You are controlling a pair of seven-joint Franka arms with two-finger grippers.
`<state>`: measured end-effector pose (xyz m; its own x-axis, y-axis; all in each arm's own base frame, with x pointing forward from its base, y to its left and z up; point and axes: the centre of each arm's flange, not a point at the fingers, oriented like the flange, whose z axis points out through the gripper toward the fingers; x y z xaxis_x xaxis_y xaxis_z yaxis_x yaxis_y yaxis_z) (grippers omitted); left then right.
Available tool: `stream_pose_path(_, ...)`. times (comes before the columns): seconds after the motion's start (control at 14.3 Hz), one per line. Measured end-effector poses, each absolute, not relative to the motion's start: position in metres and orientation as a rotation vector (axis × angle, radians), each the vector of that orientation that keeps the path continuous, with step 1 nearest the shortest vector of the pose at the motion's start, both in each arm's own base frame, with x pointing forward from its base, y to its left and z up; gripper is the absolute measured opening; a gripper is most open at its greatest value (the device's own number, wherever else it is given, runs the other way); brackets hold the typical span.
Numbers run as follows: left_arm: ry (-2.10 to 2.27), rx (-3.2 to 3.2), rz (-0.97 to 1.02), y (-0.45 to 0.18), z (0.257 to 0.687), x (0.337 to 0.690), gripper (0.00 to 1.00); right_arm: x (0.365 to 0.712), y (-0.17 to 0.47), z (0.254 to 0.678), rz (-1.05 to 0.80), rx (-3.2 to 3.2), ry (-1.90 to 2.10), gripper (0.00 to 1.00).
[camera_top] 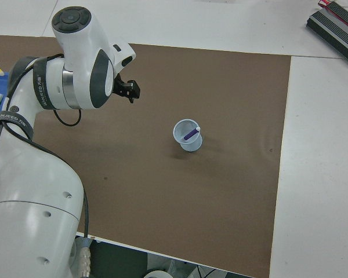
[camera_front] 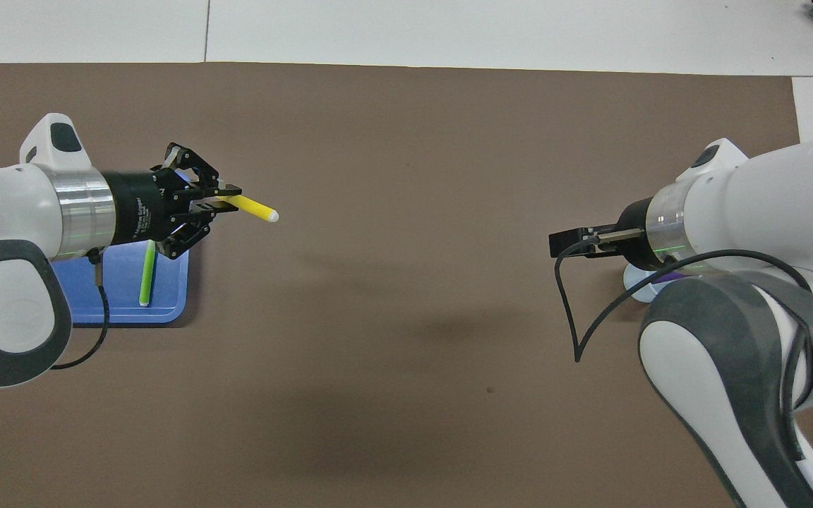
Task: Right arm passes pens to left for tray arrangement
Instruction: 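Carry the yellow pen to the tray with the left gripper while the right gripper withdraws, then lower the yellow pen into the tray beside the green pen, open the left gripper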
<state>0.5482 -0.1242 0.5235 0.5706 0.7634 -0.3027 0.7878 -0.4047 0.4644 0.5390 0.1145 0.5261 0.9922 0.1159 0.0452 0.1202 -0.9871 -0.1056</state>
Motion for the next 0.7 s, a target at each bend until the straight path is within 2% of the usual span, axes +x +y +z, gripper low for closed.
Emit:
stream_pose_path(0.35, 0.829, 2.563, -0.044, -0.052, 0.511, 0.539, 0.18, 0.533, 0.013, 0.487, 0.017, -3.076, -0.363, 1.0)
stream_pose_path(0.56, 0.594, 2.742, -0.05, -0.016, 0.501, 0.533, 0.18, 0.528, -0.009, 0.451, 0.0, -3.09, -0.361, 1.0)
stream_pose_path(0.7, 0.454, 2.84, -0.043, 0.003, 0.494, 0.531, 0.18, 0.526, -0.015, 0.427, 0.014, -3.107, -0.525, 1.0)
